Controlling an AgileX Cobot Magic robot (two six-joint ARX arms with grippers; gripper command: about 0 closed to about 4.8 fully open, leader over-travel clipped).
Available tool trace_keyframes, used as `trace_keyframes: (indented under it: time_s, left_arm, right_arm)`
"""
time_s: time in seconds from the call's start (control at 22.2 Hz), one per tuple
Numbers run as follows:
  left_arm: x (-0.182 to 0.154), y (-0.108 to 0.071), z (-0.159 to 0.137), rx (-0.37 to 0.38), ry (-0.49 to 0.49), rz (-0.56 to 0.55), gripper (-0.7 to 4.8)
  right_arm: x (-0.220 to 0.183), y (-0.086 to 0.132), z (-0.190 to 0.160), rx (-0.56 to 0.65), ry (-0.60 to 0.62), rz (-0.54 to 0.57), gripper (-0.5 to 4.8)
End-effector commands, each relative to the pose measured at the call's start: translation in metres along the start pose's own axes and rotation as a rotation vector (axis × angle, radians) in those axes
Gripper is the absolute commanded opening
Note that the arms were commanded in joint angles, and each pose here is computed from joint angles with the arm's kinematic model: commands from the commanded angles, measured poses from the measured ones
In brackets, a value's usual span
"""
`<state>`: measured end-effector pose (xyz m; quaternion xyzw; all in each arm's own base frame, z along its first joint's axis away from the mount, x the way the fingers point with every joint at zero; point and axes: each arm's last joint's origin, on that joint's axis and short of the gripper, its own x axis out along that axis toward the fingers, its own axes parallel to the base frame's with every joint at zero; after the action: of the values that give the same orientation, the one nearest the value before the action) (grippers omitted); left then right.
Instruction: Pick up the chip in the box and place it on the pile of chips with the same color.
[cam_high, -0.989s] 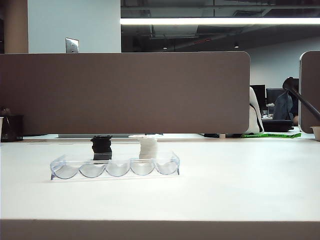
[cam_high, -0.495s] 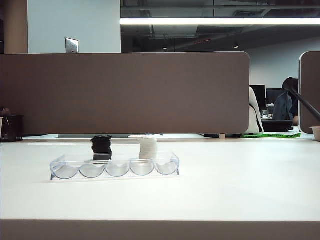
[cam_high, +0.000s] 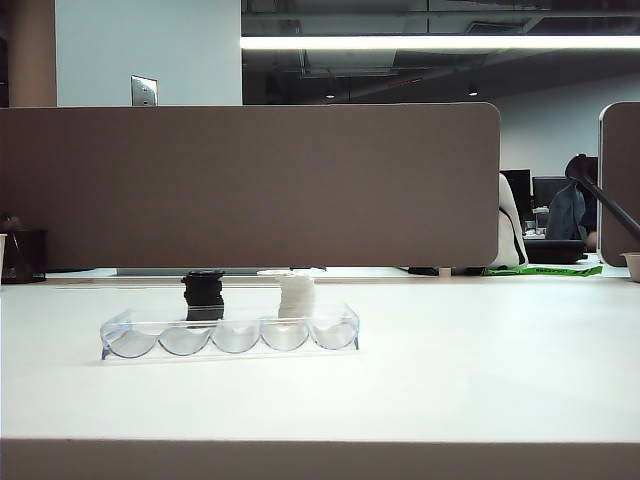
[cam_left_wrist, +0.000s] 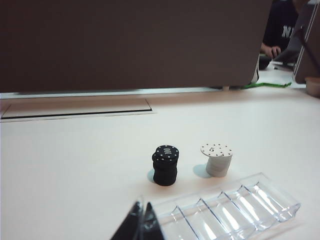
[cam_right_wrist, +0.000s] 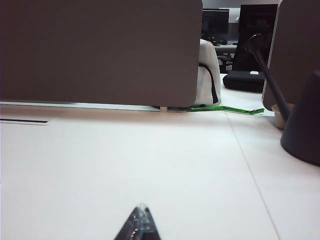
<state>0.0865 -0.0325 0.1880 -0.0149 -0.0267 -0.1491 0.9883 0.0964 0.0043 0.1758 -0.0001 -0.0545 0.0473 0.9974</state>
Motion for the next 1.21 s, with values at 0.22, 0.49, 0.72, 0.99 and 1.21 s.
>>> trace_keyframes:
  time_s: [0.22,0.49,0.72,0.99,1.21]
  left_arm:
    - [0.004,0.0,-0.022,0.039,0.047,0.002,-0.06]
    - [0.004,0.001,-0.022,0.076,0.048,0.024,-0.06]
    - [0.004,0.012,-0.022,0.074,0.047,0.141,-0.06]
    - [0.002,0.025,-0.016,0.042,-0.004,0.193,-0.06]
    - [0.0,0.034,-0.01,0.014,-0.071,0.273,-0.06]
  right_arm:
    - [0.0,0.0,0.0,0.007,-0.007,-0.001,-0.06]
    - [0.0,0.0,0.0,0.017,-0.007,-0.001,-0.06]
    - [0.0,0.0,0.0,0.017,-0.006,-0.002,-0.06]
    - [0.0,0.0,-0.001,0.017,0.002,-0.003,-0.06]
    - [0.0,-0.001,-0.002,0.017,0.012,-0.035,-0.06]
